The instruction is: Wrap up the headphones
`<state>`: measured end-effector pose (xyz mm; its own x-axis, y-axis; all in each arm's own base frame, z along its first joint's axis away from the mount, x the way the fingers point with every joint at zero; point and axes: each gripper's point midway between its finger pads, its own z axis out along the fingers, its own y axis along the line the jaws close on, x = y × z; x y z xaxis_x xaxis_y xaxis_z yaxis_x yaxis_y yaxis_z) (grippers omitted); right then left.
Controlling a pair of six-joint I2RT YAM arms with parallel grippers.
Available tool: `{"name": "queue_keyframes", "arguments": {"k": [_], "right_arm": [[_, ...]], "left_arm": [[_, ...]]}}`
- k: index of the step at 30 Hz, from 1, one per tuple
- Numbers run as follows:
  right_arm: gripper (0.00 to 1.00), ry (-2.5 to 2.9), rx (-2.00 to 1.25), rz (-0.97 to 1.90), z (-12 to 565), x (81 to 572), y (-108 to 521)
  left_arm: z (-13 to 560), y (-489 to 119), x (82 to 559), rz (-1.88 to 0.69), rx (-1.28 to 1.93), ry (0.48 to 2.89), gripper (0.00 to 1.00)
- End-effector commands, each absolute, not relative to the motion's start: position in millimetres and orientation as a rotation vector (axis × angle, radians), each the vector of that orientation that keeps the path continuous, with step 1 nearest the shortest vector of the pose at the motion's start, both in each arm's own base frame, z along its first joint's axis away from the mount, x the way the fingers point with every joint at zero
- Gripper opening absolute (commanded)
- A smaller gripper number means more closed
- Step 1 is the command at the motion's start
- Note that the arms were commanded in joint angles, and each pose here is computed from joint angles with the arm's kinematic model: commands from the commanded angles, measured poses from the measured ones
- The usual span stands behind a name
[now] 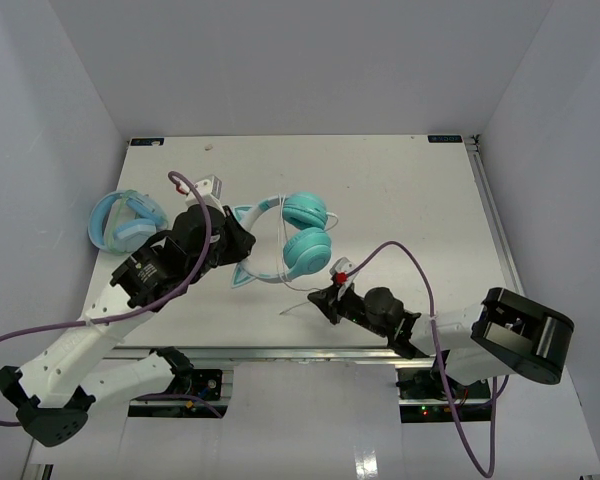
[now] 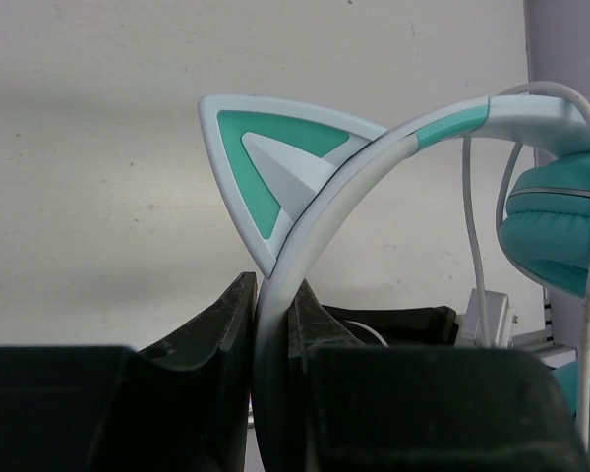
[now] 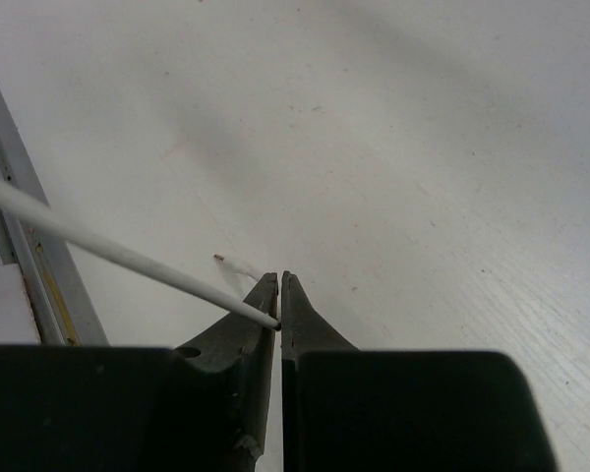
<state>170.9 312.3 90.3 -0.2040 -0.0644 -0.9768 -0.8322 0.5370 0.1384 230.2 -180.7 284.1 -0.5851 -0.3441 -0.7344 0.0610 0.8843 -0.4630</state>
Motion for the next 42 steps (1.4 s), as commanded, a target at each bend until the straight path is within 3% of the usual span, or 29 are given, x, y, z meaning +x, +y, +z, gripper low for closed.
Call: {"name": "queue_keyframes", "arguments": {"k": [1, 7, 13, 19, 27, 42], "right_arm": [[0.08, 1.511, -0.743, 0.892, 122, 177, 322], [0.08, 1.469, -0.684, 0.865, 137, 193, 308], [0.08, 1.529, -0.619, 0.816, 176, 248, 275], [0.08, 1.666, -0.665, 0.728, 212, 270, 255], [0.08, 1.748, -0.735, 0.706, 243, 268, 253], [0.08, 1.724, -0.924, 0.946, 280, 242, 287]], "left_arm": [[324, -197, 226, -0.764, -0.187, 2.019, 0.0], [330, -213, 214, -0.821, 0.038, 1.997, 0.0], [311, -255, 177, -0.938, 0.678, 1.993, 0.0], [257, -237, 202, -0.603, 0.955, 1.995, 0.0], [224, -206, 259, -0.173, 0.918, 1.968, 0.0], [221, -181, 305, 0.151, 0.732, 1.903, 0.0]]}}
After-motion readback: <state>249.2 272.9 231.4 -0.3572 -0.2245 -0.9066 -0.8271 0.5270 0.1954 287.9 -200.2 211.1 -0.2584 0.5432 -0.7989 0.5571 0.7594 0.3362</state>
